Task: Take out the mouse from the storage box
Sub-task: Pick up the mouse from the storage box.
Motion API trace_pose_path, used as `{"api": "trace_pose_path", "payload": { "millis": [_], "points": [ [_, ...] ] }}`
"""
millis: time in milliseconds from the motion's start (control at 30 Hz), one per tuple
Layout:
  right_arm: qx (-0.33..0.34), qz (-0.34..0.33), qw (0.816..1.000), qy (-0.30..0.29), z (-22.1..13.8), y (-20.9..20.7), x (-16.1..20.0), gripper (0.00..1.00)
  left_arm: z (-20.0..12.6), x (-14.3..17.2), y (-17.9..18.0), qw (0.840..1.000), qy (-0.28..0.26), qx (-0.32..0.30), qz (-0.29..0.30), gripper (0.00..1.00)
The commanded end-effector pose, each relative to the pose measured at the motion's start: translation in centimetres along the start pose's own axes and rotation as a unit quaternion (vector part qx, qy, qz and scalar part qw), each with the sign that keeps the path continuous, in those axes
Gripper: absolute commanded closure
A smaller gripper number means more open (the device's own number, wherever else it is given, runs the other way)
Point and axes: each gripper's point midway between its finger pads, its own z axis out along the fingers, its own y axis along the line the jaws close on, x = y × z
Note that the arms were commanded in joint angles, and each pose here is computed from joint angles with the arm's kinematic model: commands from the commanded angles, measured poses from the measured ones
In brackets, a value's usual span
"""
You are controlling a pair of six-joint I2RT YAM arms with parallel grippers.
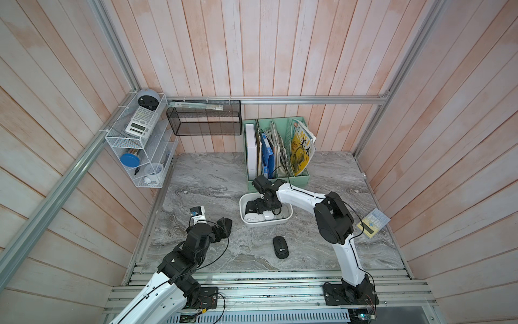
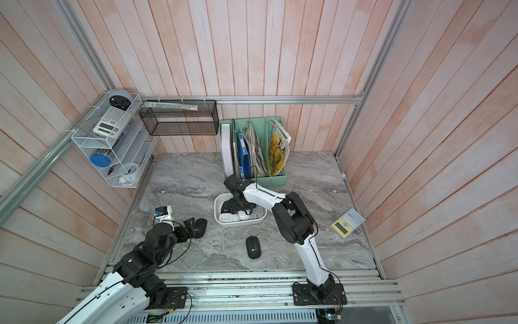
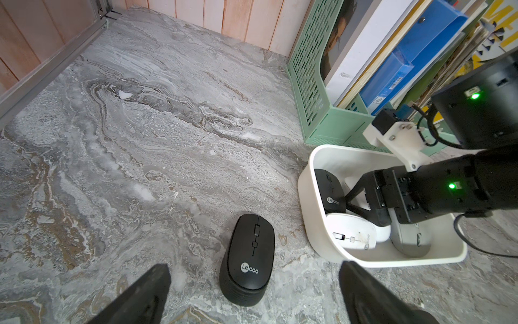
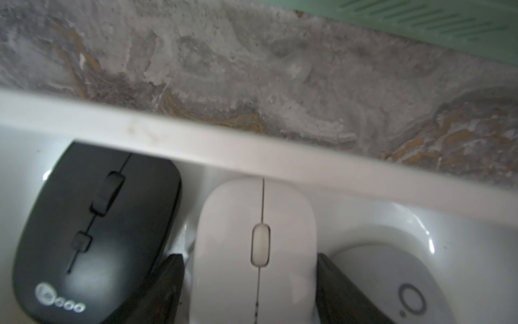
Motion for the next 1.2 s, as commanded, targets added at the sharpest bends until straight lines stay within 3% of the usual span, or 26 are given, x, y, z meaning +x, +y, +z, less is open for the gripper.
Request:
{"api": "trace_pose_path", "payload": {
  "millis": [0, 400, 933, 1167],
  "points": [
    [0.020, -0.005, 0.998, 0.053, 1.5, -0.7, 2.5, 0.26, 0.1, 0.1, 0.1, 1.000, -0.004, 0.000, 0.003, 0.00],
    [0.016, -0.004, 1.000, 0.007, -1.5, -0.9, 1.2, 0.35, -0.2, -0.1, 0.4, 1.000, -0.010, -0.002, 0.000, 0.00],
    [0.029, -0.005, 0.999, -0.018, -6.7, -2.3, 2.2, 0.36, -0.6, -0.2, 0.7, 1.000, -0.021, 0.001, -0.011, 0.00],
    [0.027, -0.015, 0.999, -0.040, -9.5, -0.8, 2.8, 0.36, -1.1, -0.3, 1.2, 0.999, -0.033, -0.004, -0.024, 0.00]
  ]
}}
